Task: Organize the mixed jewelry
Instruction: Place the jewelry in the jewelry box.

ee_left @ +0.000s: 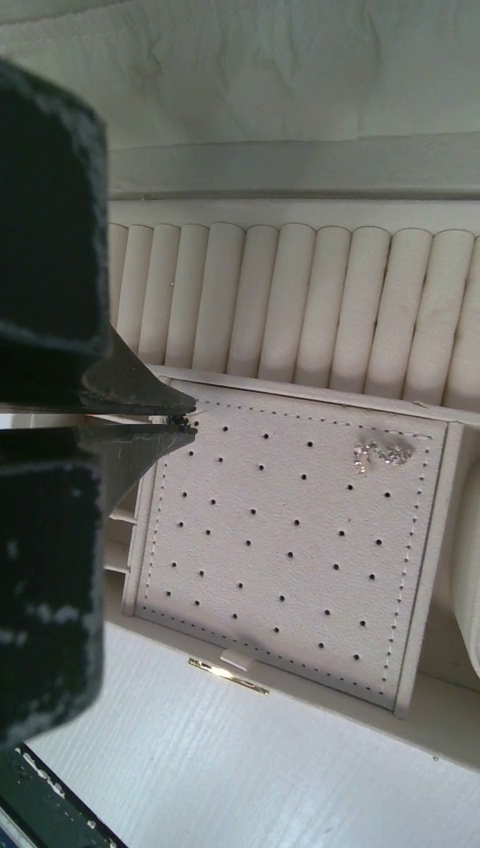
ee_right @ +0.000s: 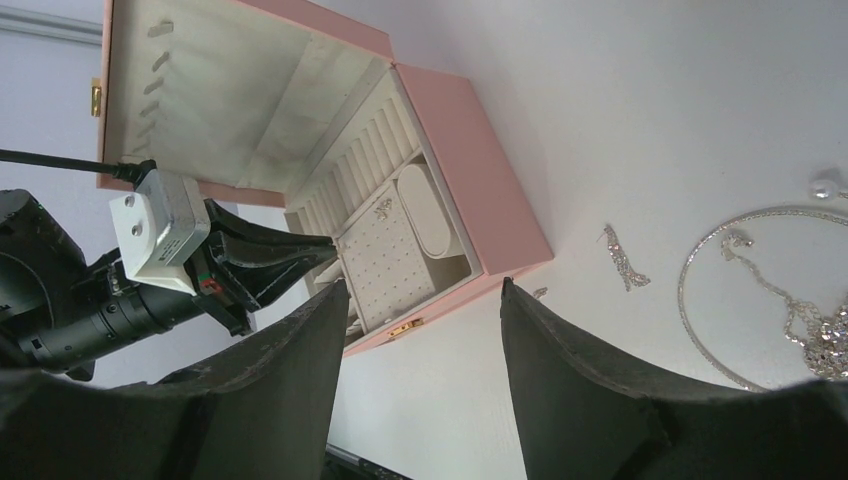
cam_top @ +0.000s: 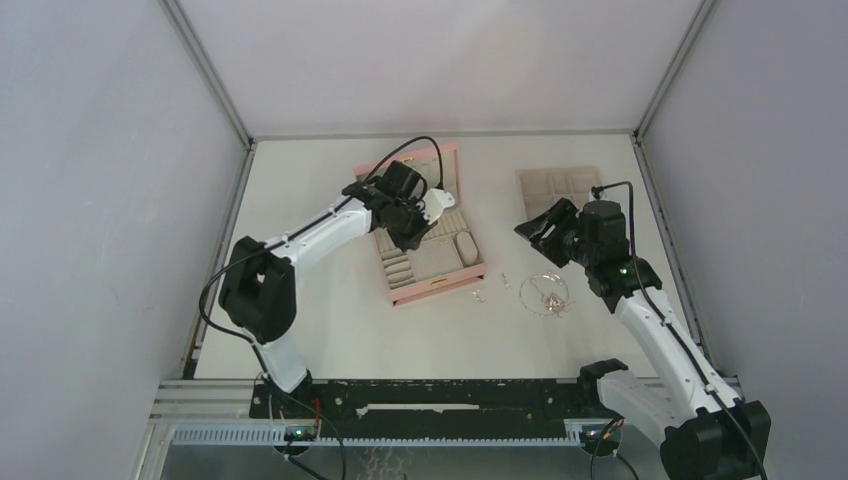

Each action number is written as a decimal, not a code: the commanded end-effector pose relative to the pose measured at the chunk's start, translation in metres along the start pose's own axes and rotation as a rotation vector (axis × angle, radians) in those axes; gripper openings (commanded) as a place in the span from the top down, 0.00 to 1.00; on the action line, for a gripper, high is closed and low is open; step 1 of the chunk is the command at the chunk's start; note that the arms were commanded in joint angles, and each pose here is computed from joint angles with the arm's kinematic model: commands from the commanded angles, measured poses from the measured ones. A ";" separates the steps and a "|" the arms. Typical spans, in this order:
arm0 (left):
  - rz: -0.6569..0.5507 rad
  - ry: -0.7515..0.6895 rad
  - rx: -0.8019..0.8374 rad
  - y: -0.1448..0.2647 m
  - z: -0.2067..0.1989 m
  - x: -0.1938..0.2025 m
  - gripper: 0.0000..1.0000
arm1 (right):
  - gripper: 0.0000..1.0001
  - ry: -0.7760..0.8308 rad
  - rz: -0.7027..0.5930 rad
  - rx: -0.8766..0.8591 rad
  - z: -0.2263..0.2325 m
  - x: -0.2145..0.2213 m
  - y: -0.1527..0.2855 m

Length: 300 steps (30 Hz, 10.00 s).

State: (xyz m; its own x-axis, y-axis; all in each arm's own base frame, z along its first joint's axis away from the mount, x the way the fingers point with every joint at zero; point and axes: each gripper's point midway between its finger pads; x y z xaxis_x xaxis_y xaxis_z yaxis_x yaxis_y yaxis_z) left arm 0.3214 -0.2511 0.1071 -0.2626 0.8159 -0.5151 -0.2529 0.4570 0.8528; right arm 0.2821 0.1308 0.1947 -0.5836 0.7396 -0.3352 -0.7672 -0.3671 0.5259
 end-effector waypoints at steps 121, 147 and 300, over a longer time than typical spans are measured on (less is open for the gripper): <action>0.059 -0.001 0.043 -0.028 -0.009 0.001 0.98 | 0.34 0.018 -0.028 -0.010 0.003 -0.009 -0.008; -0.002 0.003 -0.017 -0.010 0.000 -0.016 0.67 | 0.34 0.016 -0.020 -0.021 0.005 -0.008 -0.010; -0.132 0.402 -0.054 0.011 0.005 -0.031 1.00 | 0.35 -0.026 -0.010 -0.050 0.008 -0.008 -0.015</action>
State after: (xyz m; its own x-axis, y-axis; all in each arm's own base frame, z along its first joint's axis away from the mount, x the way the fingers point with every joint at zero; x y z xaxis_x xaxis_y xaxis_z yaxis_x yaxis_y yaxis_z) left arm 0.3302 -0.2660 0.1104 -0.5804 0.5779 -0.5737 -0.3267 0.4801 0.8141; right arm 0.2921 0.1343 0.1799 -0.5951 0.7447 -0.3022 -0.7513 -0.3821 0.5381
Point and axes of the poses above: each gripper's point midway between its finger pads, its own y axis back along the fingers, its own z axis along the line the jaws close on, x = y × z, and after that the axes turned 8 degrees about -y, right-handed
